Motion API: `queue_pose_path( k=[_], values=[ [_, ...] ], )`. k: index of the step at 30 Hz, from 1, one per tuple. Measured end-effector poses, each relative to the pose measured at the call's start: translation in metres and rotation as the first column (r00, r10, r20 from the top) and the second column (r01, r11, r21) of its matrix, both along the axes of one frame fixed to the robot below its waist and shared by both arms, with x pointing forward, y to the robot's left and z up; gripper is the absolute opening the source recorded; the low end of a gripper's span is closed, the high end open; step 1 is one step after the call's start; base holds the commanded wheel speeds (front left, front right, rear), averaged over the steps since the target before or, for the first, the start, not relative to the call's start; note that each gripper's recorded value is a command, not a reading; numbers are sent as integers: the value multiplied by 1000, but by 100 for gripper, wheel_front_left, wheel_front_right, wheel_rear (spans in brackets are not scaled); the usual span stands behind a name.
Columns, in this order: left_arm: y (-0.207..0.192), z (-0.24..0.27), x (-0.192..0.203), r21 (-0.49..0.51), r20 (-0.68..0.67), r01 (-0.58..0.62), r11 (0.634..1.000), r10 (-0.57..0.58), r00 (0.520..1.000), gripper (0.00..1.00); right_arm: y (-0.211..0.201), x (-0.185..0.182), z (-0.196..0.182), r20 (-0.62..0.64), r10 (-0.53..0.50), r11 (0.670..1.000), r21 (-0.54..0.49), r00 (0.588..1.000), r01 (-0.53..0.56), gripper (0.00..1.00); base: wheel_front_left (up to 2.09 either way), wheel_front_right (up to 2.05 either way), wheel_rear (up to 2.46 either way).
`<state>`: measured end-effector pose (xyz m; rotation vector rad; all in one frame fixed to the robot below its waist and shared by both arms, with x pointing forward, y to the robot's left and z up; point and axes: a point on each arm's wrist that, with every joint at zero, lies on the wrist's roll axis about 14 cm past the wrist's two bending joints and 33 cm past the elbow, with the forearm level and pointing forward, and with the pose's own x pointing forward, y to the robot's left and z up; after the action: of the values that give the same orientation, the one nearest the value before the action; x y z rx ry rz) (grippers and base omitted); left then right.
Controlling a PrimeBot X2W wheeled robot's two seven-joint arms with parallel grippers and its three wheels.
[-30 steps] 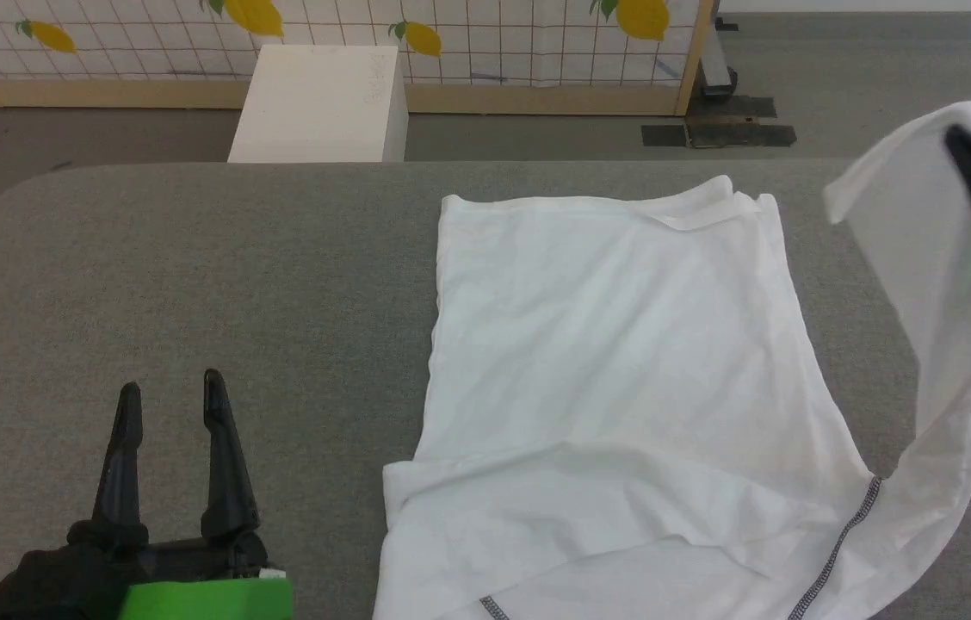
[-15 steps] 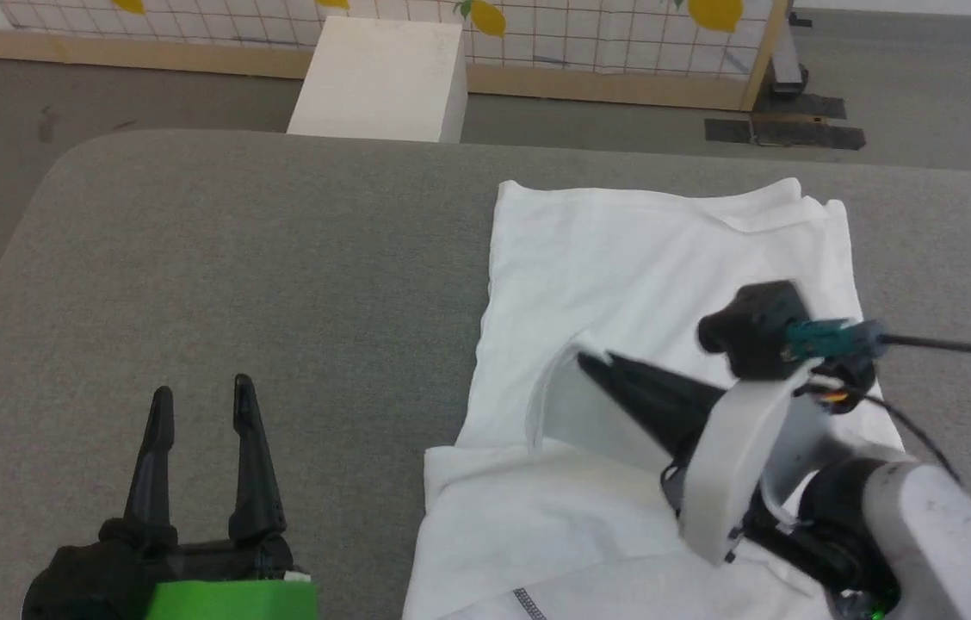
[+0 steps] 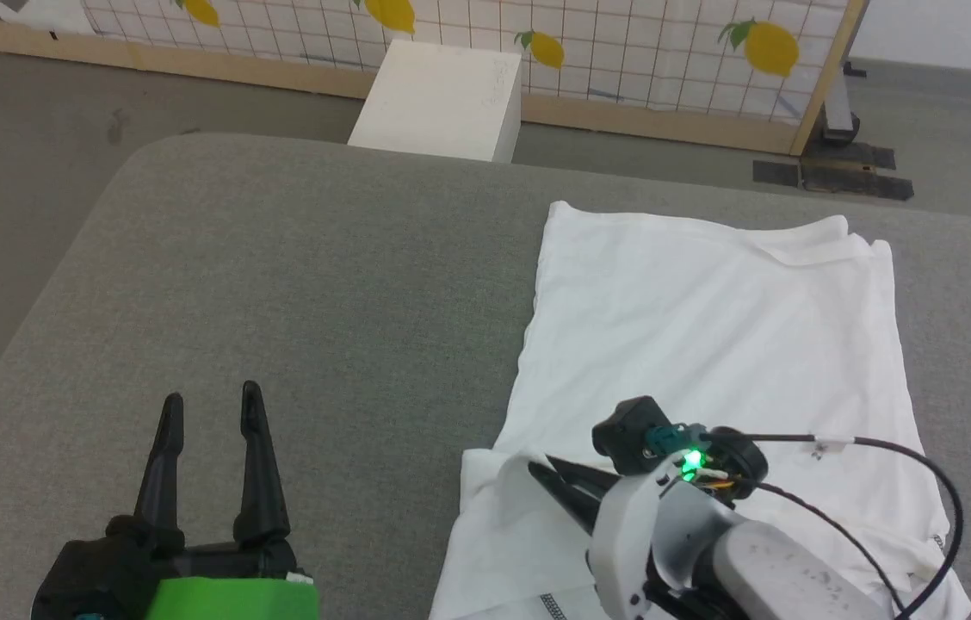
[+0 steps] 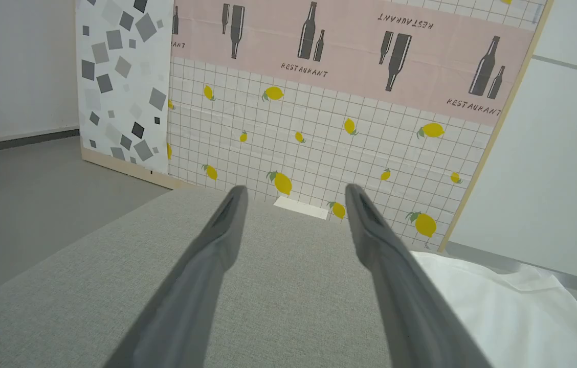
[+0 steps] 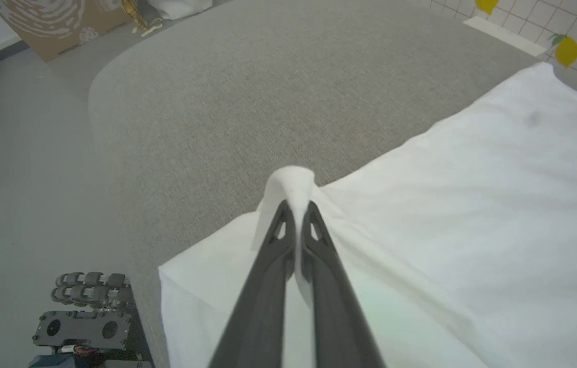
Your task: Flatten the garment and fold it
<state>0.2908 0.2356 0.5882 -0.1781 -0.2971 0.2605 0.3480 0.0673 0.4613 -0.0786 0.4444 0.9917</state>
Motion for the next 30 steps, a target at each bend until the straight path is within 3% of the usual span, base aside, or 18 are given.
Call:
queue_pose_path(
  k=[7,12,15,17,23,27,30],
  values=[
    [-6,3,1,6,7,32,999,-32,999,100,13,6,20,13,-43,993,112,999,41,100,0,0,0],
    [-16,3,9,8,6,74,997,-74,997,100,-37,55,62,101,-233,950,236,967,205,100,0,0,0],
    [-23,2,15,4,0,101,995,-101,995,100,-95,84,88,194,-394,899,284,898,333,100,0,0,0],
    [-28,0,20,2,-4,119,993,-119,993,100,-141,93,97,243,-504,852,296,828,432,100,0,0,0],
    [-44,-4,35,-5,-14,176,984,-176,984,100,-240,72,100,321,-713,700,273,623,660,100,0,0,0],
    [-54,-10,43,-33,-17,205,978,-205,979,100,-271,46,93,322,-792,601,257,519,757,100,0,0,0],
    [-58,-17,49,-41,-32,216,975,-218,975,100,-283,31,81,295,-829,545,240,474,803,100,0,0,0]
  ],
)
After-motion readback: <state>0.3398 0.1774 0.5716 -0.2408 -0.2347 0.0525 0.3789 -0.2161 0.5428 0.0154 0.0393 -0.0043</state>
